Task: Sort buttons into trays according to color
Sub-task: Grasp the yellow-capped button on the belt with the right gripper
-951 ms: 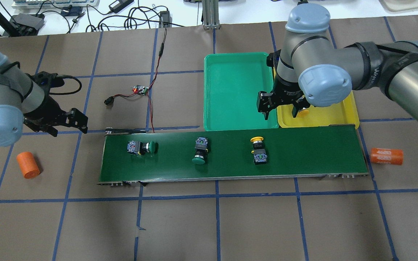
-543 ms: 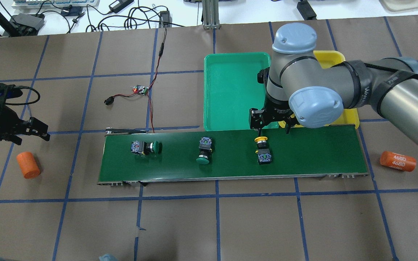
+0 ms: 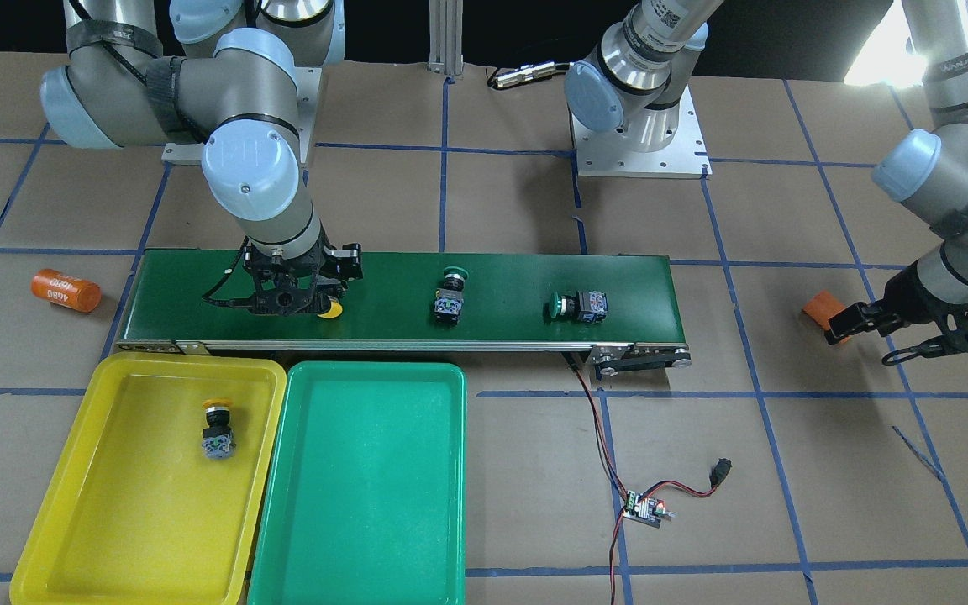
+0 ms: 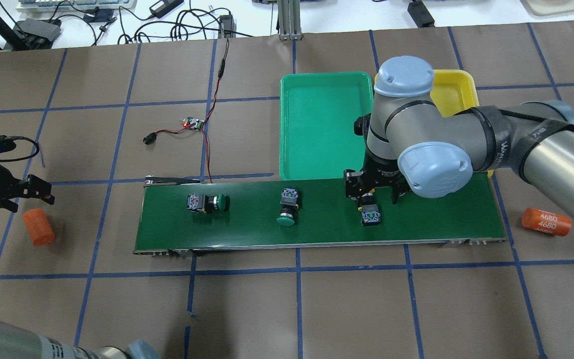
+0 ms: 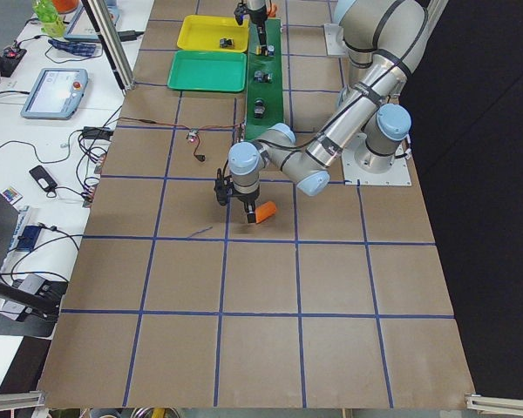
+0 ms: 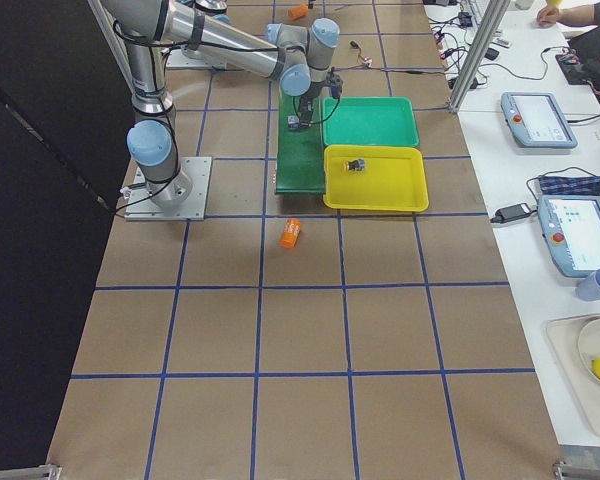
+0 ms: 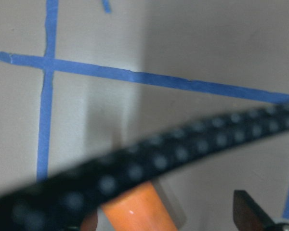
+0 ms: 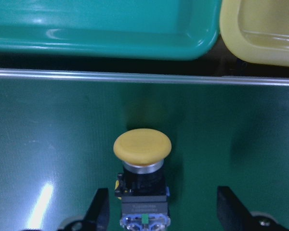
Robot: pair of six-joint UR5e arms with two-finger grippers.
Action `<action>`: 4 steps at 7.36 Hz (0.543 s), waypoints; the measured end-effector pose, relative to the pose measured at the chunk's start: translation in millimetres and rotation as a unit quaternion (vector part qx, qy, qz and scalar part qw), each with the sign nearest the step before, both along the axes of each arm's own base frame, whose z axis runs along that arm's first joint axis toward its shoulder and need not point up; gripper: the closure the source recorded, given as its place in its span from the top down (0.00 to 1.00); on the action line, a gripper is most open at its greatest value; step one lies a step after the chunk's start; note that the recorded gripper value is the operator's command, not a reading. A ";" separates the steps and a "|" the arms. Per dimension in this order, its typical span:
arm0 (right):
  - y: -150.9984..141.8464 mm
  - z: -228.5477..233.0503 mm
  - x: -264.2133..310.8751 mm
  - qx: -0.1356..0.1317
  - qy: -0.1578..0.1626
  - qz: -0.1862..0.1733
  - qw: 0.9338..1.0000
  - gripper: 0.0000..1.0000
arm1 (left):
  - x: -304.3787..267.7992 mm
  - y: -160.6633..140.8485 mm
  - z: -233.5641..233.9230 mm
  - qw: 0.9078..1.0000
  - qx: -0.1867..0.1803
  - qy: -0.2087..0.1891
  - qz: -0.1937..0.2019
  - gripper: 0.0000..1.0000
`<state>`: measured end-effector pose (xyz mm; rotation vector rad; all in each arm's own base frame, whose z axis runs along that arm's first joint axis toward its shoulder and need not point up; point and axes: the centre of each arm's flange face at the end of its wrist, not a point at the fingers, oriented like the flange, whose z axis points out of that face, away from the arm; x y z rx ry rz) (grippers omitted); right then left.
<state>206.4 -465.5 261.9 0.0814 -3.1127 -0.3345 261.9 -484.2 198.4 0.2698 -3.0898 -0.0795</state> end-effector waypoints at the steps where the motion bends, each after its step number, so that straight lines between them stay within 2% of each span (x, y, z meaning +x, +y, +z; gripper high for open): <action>1: 2.3 -5.2 -0.1 0.002 0.000 0.000 1.000 0.69 | 2.1 2.0 -5.8 1.000 0.005 0.000 0.000 1.00; 3: 3.9 -16.3 -0.6 0.003 0.003 0.004 1.000 0.26 | 5.2 11.4 -13.3 1.000 0.017 0.001 0.004 1.00; 4: 4.1 -18.8 -0.7 0.003 0.004 0.006 1.000 0.16 | 8.6 21.6 -19.3 1.000 0.023 0.006 0.012 0.85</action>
